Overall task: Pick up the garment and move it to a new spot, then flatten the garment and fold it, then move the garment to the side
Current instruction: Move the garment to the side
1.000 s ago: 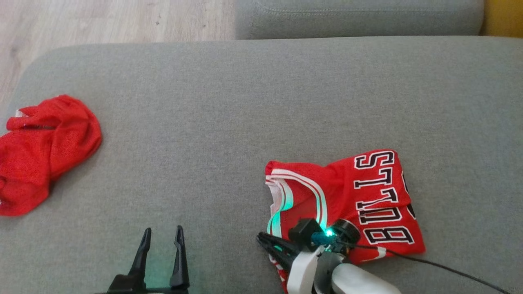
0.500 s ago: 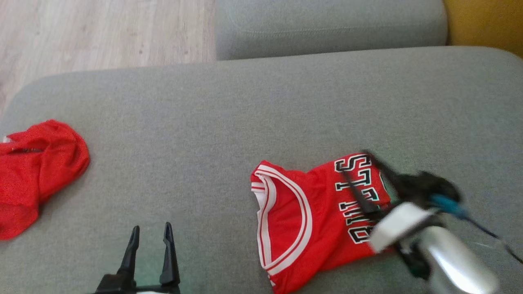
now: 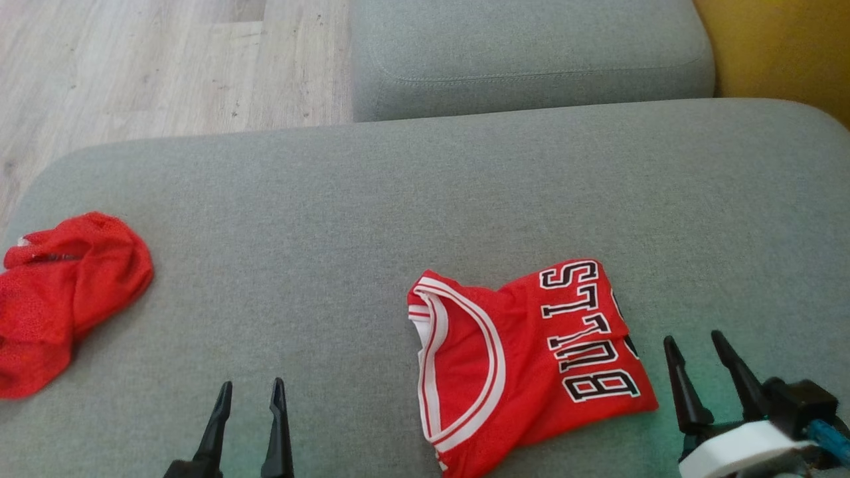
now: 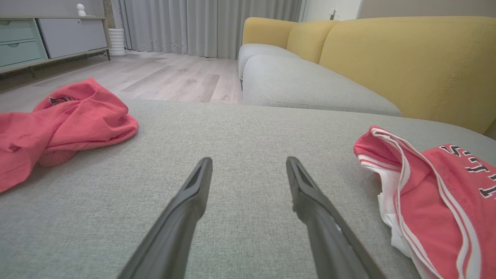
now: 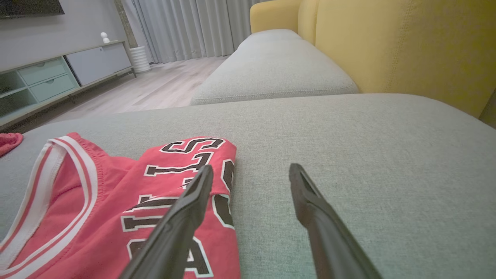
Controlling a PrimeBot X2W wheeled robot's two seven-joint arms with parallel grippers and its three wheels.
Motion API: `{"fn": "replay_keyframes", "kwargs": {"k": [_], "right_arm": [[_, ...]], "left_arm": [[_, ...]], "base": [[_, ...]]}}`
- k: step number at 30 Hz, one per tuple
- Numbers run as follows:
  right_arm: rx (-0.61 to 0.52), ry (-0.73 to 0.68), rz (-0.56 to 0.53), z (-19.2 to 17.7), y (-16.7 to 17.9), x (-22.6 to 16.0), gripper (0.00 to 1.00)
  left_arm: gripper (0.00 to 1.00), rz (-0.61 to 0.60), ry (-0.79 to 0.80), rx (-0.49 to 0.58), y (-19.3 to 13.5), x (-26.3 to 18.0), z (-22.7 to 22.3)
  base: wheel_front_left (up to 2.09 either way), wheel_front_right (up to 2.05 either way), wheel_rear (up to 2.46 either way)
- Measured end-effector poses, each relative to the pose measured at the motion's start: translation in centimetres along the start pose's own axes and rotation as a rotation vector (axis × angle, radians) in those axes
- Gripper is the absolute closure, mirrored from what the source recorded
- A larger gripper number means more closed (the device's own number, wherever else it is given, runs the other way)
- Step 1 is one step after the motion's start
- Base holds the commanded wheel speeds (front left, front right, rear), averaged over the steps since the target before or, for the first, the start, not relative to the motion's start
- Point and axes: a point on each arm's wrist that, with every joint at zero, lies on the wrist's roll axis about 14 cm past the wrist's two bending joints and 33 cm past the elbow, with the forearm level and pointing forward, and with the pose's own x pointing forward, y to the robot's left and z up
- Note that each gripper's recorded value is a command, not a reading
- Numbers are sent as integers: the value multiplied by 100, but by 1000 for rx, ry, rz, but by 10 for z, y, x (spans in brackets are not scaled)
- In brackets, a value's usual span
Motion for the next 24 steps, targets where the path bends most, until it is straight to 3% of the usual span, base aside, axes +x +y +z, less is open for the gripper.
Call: {"fn": "replay_keyframes", "kwargs": {"k": [11, 15, 24], "right_arm": [[84, 25, -27, -9, -1, -2, 0], [164, 179, 13, -24, 9, 2, 0], [226, 559, 136, -50, 30, 18, 0]], "left_arm": [[0, 9, -9, 0, 5, 1, 3], [0, 2, -3, 1, 3, 3, 2], [0, -6, 21, 0, 0, 5, -5]], "base": [[0, 0, 0], [0, 0, 0], [0, 0, 0]]}}
